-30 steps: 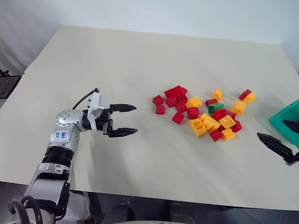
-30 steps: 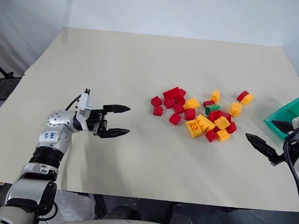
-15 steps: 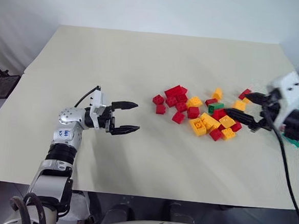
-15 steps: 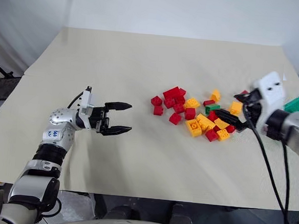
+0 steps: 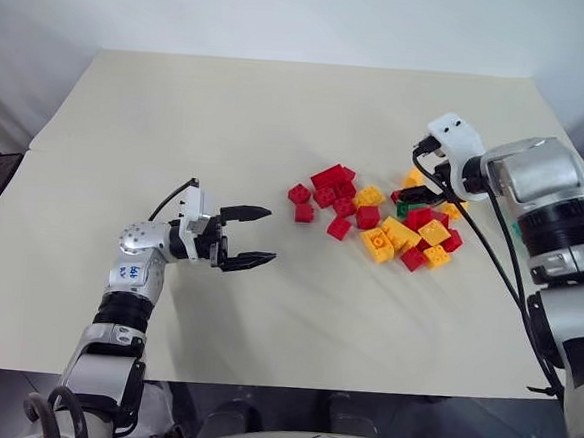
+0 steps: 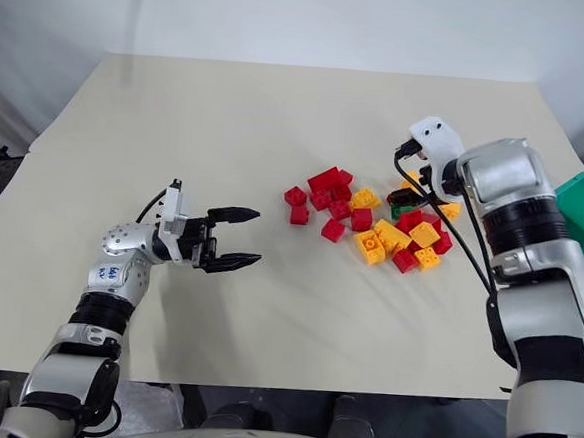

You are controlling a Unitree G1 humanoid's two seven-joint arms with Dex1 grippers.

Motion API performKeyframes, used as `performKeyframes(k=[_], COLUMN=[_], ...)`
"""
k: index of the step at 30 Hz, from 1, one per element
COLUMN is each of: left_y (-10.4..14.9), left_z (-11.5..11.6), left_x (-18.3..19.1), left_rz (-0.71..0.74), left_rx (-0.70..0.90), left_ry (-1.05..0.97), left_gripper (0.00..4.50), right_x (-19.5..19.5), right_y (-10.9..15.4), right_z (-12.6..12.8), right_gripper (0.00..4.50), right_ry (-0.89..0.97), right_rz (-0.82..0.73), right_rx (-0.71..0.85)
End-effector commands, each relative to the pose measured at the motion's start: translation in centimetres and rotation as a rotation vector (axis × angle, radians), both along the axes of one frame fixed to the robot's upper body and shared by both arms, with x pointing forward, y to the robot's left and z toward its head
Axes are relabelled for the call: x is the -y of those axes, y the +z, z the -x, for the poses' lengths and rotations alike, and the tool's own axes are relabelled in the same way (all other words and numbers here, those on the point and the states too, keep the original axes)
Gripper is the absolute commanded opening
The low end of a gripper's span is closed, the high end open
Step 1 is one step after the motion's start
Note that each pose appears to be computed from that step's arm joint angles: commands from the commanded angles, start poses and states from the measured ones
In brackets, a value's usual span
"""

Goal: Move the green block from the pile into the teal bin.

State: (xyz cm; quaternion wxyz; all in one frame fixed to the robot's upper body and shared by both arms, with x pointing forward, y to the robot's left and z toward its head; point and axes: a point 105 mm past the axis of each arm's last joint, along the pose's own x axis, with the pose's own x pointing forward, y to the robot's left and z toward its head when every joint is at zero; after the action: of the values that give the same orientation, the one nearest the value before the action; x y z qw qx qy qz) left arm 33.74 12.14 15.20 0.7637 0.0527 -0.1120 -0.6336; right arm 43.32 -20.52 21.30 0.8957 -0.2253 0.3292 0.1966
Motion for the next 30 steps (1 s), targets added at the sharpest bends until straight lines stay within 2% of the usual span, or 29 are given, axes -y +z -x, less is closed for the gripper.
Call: performKeyframes(k=[1, 3, 9, 12, 17, 18, 24, 27, 30], left_y=[1.0, 1.0, 1.0, 1.0, 0.9, 0.9, 1.0, 1.4, 1.8], left_z=[0.2, 0.2, 0.3, 0.4, 0.5, 0.5, 0.5, 0.5, 0.3], left_x=[-0.1, -0.1, -0.2, -0.4, -0.5, -0.5, 0.2, 1.1, 2.6], left_rz=[0.02, 0.022, 0.023, 0.022, 0.023, 0.023, 0.024, 0.018, -0.002], left_rx=[0.047, 0.048, 0.051, 0.051, 0.049, 0.048, 0.046, 0.055, 0.055], left_ry=[0.008, 0.013, 0.028, 0.035, 0.04, 0.041, 0.021, -0.01, -0.035], left_gripper=[4.5, 4.5, 4.5, 4.5, 4.5, 4.5, 4.5, 4.5, 4.5], right_x=[0.6, 0.9, 0.0, -0.5, -0.2, 0.0, 1.9, 3.4, 6.3], right_y=[0.5, -0.1, -0.7, -0.5, 0.6, 0.8, 1.6, 3.5, 4.6], right_z=[-0.3, -0.2, -0.3, -0.4, -0.3, -0.1, 1.3, 2.8, 5.4], right_gripper=[4.48, 4.48, 4.48, 3.9, 2.25, 2.11, 2.11, 2.11, 2.11], right_ry=[-0.015, -0.036, -0.013, 0.003, 0.005, 0.0, -0.021, -0.017, -0.054], right_rz=[0.043, 0.085, 0.086, 0.053, -0.021, -0.036, -0.089, -0.145, -0.121], right_rx=[-0.032, -0.076, -0.119, -0.112, -0.077, -0.078, -0.061, 0.057, 0.184])
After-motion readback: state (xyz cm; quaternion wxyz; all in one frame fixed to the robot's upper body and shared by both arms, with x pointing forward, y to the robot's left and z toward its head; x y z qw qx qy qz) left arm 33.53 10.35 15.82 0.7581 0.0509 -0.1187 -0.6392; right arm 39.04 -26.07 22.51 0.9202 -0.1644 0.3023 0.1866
